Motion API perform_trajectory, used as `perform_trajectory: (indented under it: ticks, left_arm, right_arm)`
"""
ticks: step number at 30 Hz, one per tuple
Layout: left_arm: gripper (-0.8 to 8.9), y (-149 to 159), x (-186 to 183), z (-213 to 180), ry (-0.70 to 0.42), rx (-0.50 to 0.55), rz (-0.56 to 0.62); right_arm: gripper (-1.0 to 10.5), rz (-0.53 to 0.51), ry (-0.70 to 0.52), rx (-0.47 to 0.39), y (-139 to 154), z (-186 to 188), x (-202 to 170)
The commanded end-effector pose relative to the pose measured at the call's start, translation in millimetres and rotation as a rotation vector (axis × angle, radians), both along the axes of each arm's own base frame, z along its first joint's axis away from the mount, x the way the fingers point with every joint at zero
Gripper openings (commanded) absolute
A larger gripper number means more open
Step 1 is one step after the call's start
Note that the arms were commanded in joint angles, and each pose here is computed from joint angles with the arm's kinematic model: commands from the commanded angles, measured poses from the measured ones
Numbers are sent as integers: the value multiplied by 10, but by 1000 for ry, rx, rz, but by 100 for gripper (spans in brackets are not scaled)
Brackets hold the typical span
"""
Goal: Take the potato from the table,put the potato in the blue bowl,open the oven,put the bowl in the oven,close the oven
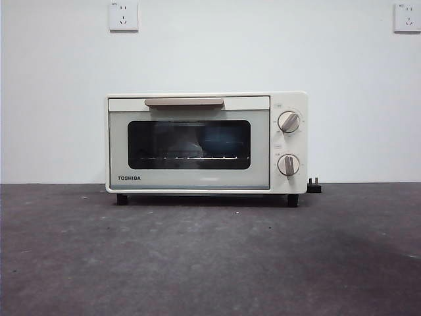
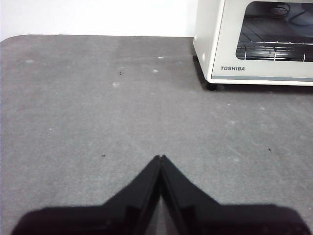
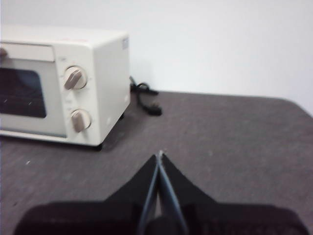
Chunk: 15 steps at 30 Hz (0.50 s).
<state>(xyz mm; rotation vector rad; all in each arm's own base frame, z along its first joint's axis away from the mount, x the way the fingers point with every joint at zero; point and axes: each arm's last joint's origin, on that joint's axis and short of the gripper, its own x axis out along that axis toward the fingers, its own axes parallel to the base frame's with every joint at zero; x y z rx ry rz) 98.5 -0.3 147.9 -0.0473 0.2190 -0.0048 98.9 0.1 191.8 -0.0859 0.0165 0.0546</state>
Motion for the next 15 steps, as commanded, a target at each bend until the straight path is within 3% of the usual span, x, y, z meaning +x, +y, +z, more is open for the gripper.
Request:
perform_trajectory:
  ticks: [1, 3, 15]
  left_arm:
    - [-4, 4, 4, -28, 5, -5, 7]
    - [-4, 4, 4, -29, 6, -5, 8]
    - [-4, 4, 4, -29, 7, -5, 7]
  right_arm:
    - [1, -23, -32, 29, -13, -118, 4]
    - [1, -55, -54, 50, -22, -206, 9]
    - [1, -133, 112, 49, -51, -374, -25]
